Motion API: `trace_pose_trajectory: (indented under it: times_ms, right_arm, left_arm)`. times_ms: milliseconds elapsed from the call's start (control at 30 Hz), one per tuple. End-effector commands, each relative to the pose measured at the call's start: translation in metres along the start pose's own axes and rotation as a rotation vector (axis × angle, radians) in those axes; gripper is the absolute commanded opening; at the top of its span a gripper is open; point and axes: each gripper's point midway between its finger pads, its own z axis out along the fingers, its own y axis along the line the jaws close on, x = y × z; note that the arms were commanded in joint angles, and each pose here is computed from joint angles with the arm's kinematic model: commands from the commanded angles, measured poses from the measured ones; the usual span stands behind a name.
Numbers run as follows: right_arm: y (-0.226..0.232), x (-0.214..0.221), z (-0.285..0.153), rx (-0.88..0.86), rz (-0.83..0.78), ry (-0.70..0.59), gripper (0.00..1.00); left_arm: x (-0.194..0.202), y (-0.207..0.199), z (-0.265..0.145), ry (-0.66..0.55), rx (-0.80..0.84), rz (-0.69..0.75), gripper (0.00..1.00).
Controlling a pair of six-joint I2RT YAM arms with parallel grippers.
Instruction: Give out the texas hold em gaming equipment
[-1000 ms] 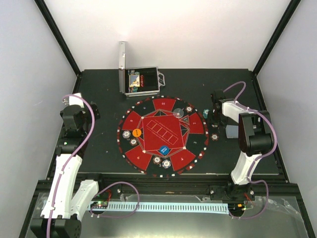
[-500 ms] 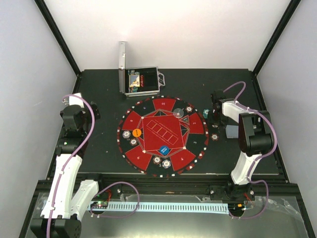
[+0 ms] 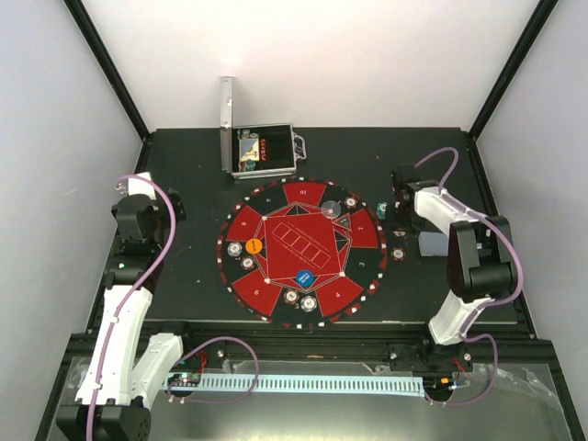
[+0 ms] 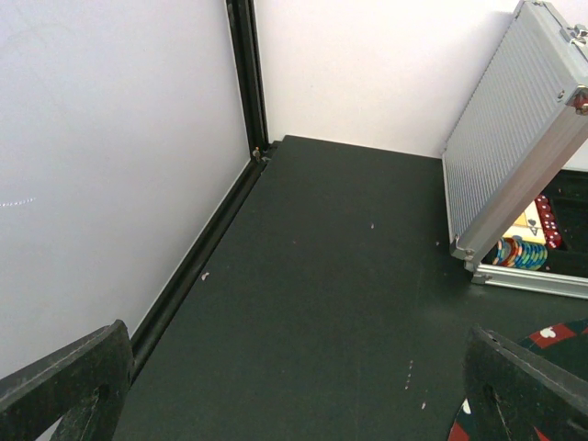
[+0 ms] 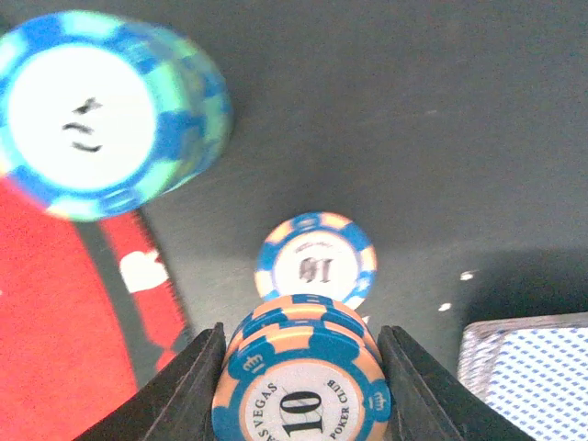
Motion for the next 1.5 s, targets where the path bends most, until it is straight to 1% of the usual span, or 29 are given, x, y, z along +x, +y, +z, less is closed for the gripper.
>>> trace_pose_trajectory:
  times_ms: [0,200,333,500,767,933,1267,1467]
  right_arm:
    - [0.039,0.001,-0.027,-0.061,-0.089,-0.045,0.34]
    - [0.108,-0.009,-0.042,-0.129,-0.205,-0.074,0.35]
    - [0.134,-0.033,-0.037,-0.140,-0.235,-0.078,0.35]
    - [0.151,-0.064,-0.024,-0.123,-0.264,-0.082,0.35]
    - [0.168,-0.088,0.002,-0.100,-0.301,-0.053,0.35]
    - [0.174,-0.103,0.007,-0.085,-0.313,-0.066,0.35]
    - [0.177,-0.117,0.030,-0.033,-0.332,-0.047,0.35]
    - [0.177,-0.123,0.035,-0.032,-0.333,-0.046,0.35]
  left_arm:
    - [-0.014,-0.004,-0.007,-0.044,0.027,-0.017,0.99]
    - [-0.014,-0.004,-0.006,-0.042,0.026,-0.016,0.99]
    - [-0.013,-0.004,-0.006,-0.040,0.027,-0.015,0.99]
    - [-0.013,-0.004,-0.005,-0.038,0.026,-0.013,0.99]
    - [-0.013,-0.005,-0.004,-0.037,0.024,-0.011,0.99]
    - [-0.011,-0.006,-0.003,-0.029,0.027,-0.008,0.99]
    - [-0.011,-0.006,-0.002,-0.026,0.027,-0.007,0.99]
    - [-0.009,-0.007,-0.001,-0.020,0.029,-0.005,0.99]
